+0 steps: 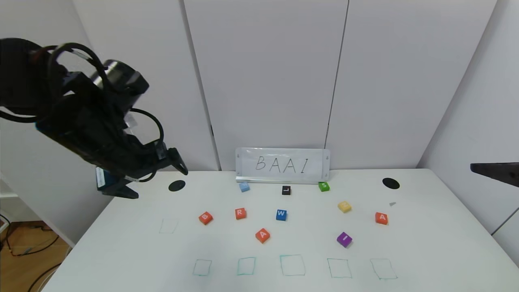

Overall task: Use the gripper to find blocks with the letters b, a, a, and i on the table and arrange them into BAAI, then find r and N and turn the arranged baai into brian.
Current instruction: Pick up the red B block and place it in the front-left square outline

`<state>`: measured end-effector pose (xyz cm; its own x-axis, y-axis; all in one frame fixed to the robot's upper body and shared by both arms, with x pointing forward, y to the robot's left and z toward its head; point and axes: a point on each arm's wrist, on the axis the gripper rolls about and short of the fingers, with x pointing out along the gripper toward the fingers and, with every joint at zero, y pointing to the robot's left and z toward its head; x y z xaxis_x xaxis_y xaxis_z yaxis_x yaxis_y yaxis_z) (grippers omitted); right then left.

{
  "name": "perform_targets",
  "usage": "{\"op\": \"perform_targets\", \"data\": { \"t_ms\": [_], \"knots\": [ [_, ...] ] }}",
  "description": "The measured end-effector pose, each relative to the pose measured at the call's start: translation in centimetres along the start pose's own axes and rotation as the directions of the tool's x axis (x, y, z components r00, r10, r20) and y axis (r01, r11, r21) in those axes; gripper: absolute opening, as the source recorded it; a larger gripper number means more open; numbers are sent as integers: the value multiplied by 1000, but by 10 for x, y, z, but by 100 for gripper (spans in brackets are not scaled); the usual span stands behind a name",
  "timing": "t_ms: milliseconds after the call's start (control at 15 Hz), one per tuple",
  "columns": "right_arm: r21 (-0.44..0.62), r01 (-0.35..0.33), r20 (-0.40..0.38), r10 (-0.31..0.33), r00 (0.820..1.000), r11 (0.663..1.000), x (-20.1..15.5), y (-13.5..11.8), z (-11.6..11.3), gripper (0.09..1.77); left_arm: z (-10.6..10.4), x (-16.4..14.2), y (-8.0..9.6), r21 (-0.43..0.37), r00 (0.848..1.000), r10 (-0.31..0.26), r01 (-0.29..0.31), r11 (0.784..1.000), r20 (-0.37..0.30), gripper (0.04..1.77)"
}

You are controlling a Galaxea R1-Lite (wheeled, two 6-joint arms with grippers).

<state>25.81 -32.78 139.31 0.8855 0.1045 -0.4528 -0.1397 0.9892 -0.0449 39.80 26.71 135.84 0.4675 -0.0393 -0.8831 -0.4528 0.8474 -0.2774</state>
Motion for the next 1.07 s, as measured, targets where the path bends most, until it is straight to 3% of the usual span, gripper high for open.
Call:
{"op": "perform_targets", "data": {
  "t_ms": [467, 1067],
  "knots": [
    [-4, -3, 35, 3, 999, 1000, -12, 2, 0, 171, 11, 79, -19, -146, 986, 106, -125, 981, -132, 172],
    [-20, -20, 62, 21, 998, 1000, -23, 6, -4, 171, 9, 155, -26, -184, 960, 192, -230, 956, -204, 172]
  ]
}}
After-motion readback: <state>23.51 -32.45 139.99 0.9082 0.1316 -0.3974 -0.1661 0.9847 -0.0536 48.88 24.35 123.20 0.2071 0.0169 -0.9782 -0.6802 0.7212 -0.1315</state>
